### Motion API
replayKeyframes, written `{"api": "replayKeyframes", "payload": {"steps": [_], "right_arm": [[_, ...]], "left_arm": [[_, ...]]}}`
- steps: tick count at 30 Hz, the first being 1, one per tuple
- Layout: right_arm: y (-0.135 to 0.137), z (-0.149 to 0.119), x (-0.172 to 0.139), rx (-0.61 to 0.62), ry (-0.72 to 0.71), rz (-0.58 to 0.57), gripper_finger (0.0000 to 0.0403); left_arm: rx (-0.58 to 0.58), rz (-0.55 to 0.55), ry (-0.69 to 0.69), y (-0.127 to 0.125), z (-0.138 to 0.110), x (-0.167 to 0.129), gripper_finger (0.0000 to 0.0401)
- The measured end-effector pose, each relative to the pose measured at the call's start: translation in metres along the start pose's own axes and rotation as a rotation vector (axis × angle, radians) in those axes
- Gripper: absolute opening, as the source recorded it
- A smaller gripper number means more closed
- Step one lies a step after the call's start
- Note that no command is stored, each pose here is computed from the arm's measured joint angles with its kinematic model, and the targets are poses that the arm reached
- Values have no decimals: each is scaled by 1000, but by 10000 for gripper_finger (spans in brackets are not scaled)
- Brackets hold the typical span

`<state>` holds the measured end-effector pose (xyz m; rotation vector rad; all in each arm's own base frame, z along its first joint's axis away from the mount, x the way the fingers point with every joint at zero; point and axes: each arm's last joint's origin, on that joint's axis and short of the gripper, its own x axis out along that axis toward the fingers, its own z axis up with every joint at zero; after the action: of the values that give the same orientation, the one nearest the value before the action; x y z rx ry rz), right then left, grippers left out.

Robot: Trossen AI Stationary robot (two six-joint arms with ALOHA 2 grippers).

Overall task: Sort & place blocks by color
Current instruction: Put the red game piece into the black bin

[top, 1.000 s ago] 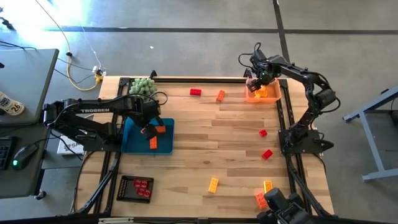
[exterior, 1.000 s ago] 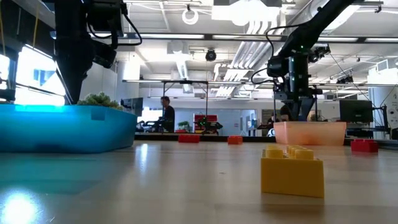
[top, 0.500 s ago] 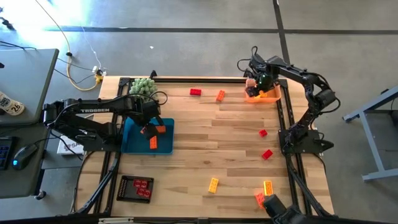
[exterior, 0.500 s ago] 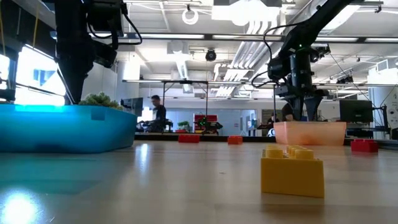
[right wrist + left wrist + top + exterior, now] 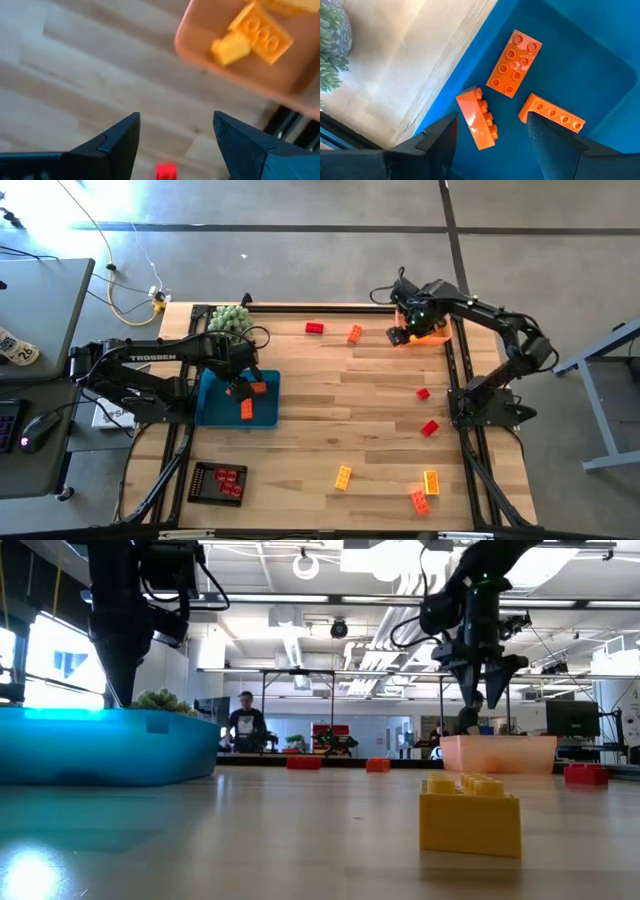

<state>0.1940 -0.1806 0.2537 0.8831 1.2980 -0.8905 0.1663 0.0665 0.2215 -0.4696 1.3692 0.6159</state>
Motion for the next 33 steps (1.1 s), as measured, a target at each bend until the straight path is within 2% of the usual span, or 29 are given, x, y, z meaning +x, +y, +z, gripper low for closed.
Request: {"api": "replayKeyframes", "payload": {"steps": [8, 14, 22, 28, 33], "right_arm": [[28, -36, 5, -64, 155, -72, 238], [37, -65, 31, -103, 275, -115, 238], [42, -108, 63, -55, 449, -158, 238], [51, -131, 72, -75, 453, -219, 238], [54, -136, 78, -113, 385, -252, 238]], "left_arm": [[-1, -2, -5, 0, 1, 0, 223], [-5, -12, -41, -1, 4, 0, 223], [55, -25, -86, -3, 8, 0, 223], [68, -29, -102, -3, 10, -1, 223], [68, -30, -103, -3, 10, -1, 223]]}}
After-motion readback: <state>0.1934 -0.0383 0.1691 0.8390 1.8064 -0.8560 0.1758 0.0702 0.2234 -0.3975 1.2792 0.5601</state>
